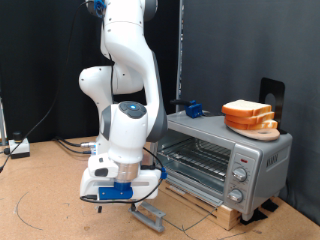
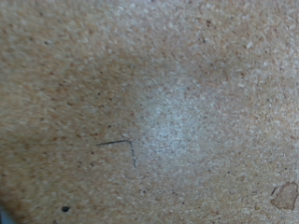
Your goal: Make a piece of toast with the oven
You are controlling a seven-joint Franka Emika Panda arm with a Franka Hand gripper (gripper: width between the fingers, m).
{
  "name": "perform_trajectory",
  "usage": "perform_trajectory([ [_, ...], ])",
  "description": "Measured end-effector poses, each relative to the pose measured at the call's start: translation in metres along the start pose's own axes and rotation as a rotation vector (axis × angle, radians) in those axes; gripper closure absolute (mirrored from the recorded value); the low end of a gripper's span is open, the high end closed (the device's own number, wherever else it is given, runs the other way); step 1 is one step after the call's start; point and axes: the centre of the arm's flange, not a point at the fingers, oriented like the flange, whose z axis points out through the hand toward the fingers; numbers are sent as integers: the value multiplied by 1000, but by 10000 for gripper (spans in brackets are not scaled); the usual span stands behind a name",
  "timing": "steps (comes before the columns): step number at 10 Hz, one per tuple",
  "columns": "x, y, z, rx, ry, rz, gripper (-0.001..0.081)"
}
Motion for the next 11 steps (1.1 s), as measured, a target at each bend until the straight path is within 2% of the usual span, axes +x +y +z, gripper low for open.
perform_trajectory([
  [2, 3, 5, -25, 64, -49, -21, -3],
  [3, 2, 5, -22, 56, -50, -23, -3],
  [4, 1, 3, -23, 82, -65, -44, -3],
  [5, 0, 1, -30, 135, -99, -69, -3],
  [7, -3, 3, -56, 254, -162, -104, -3],
  [8, -5, 5, -69, 293, -196, -129, -3],
  [11, -16, 11, -110, 340, -262, -185, -3],
])
